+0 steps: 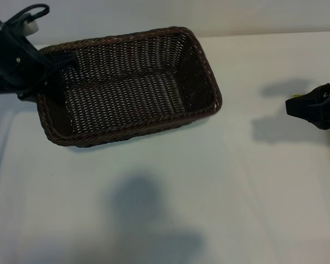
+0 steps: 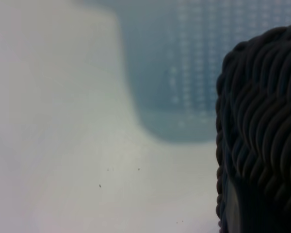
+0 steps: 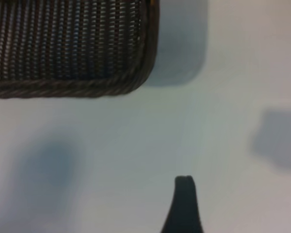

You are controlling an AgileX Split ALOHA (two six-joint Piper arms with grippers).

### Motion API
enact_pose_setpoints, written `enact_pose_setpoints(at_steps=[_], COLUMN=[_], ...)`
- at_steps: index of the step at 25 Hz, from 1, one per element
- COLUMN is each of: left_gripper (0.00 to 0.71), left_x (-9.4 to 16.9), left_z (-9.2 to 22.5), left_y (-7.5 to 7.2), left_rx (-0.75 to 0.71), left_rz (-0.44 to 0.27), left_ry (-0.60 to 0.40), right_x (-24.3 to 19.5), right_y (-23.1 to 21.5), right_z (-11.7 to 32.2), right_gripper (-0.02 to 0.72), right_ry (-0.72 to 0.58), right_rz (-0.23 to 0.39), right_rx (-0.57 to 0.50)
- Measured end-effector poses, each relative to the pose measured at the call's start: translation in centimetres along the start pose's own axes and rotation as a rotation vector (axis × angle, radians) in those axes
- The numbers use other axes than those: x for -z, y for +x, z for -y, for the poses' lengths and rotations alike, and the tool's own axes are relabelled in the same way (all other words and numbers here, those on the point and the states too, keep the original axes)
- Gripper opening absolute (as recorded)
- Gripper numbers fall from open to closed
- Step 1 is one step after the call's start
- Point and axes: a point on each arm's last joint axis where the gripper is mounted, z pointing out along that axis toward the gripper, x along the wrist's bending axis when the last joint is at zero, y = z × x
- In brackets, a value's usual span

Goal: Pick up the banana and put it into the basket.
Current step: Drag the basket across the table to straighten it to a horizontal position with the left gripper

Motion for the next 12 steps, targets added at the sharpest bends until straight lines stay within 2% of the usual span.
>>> enact_pose_setpoints(at_steps=[7,12], left_gripper=[0.164,0.164], left_x=[-1.2,-3.1], left_z=[-1.5,-1.9], left_y=[-1.2,-1.4], left_rx=[-0.218,-0.278], left_rz=[0.078,0.115], left_ry=[0.126,0.189], right_x=[0.0,0.0], right_y=[0.0,0.0], right_z=[0.0,0.0], right_gripper=[0.592,0.592], right_ry=[0.0,0.0], right_rz=[0.0,0.0], right_rx=[0.0,0.0])
